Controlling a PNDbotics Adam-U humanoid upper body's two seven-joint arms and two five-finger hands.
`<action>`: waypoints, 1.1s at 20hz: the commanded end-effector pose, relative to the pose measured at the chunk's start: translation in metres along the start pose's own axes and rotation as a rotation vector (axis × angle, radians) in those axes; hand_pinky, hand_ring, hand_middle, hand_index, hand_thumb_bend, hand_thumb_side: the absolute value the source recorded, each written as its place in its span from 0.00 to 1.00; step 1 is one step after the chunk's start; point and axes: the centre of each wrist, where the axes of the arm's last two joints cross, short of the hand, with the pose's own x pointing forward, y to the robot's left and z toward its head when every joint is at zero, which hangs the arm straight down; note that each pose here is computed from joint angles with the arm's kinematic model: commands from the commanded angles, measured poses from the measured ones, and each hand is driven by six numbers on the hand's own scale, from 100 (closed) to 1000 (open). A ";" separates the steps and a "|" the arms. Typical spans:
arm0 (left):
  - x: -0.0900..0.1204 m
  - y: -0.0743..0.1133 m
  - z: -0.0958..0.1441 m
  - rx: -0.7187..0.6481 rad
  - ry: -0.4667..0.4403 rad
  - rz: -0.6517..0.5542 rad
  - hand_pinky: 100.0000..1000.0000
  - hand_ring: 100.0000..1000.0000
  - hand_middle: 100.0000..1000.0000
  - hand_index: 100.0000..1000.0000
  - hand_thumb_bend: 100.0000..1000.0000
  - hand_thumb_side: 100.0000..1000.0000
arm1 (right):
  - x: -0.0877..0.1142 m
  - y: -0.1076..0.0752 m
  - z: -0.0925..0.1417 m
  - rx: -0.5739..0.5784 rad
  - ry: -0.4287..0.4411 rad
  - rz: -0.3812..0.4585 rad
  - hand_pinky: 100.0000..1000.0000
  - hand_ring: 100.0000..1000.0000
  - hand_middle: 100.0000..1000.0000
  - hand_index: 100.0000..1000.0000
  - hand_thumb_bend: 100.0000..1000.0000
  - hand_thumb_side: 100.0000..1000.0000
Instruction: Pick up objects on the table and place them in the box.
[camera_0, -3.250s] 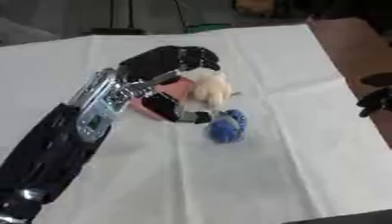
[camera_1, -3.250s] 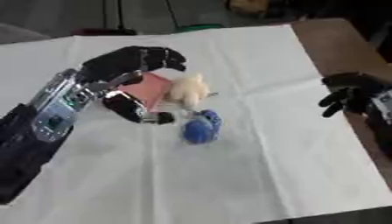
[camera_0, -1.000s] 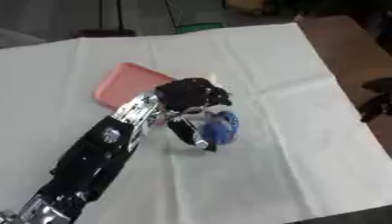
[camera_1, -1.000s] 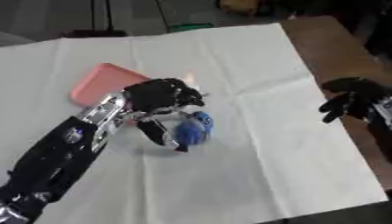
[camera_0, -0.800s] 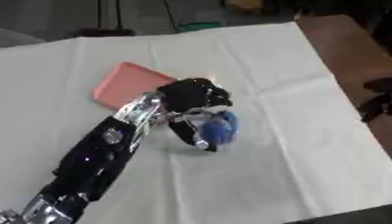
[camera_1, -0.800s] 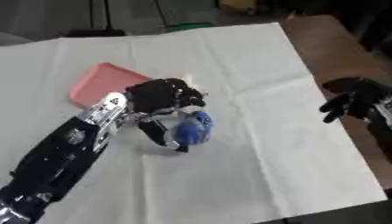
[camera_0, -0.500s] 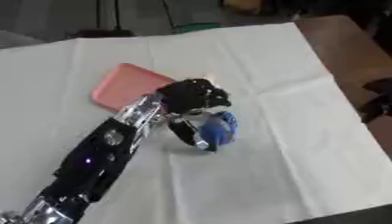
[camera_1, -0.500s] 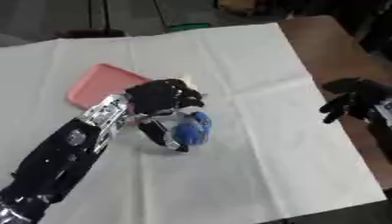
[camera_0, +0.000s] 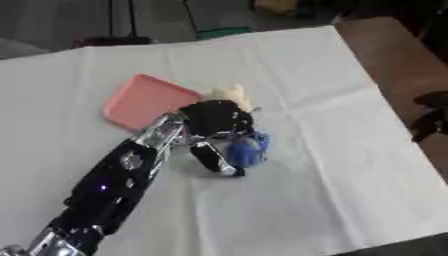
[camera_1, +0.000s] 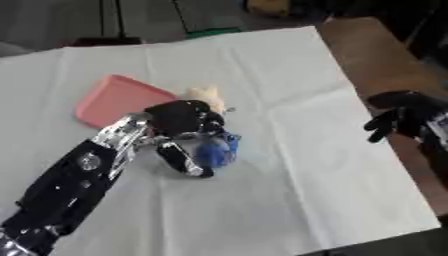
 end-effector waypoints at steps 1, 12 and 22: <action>-0.007 0.006 0.002 0.027 0.034 0.009 0.86 0.76 0.77 0.67 0.04 0.33 | 0.007 -0.004 -0.003 0.007 -0.022 0.019 0.47 0.57 0.72 0.72 0.00 0.95; -0.005 -0.006 0.005 0.088 0.100 0.159 0.82 0.73 0.76 0.54 0.00 0.28 | 0.007 -0.004 -0.002 0.003 -0.020 0.019 0.47 0.57 0.72 0.72 0.00 0.95; -0.005 0.004 0.020 0.151 0.116 0.298 0.78 0.71 0.76 0.56 0.00 0.69 | 0.006 -0.005 0.000 -0.005 -0.019 0.020 0.47 0.57 0.72 0.72 0.00 0.95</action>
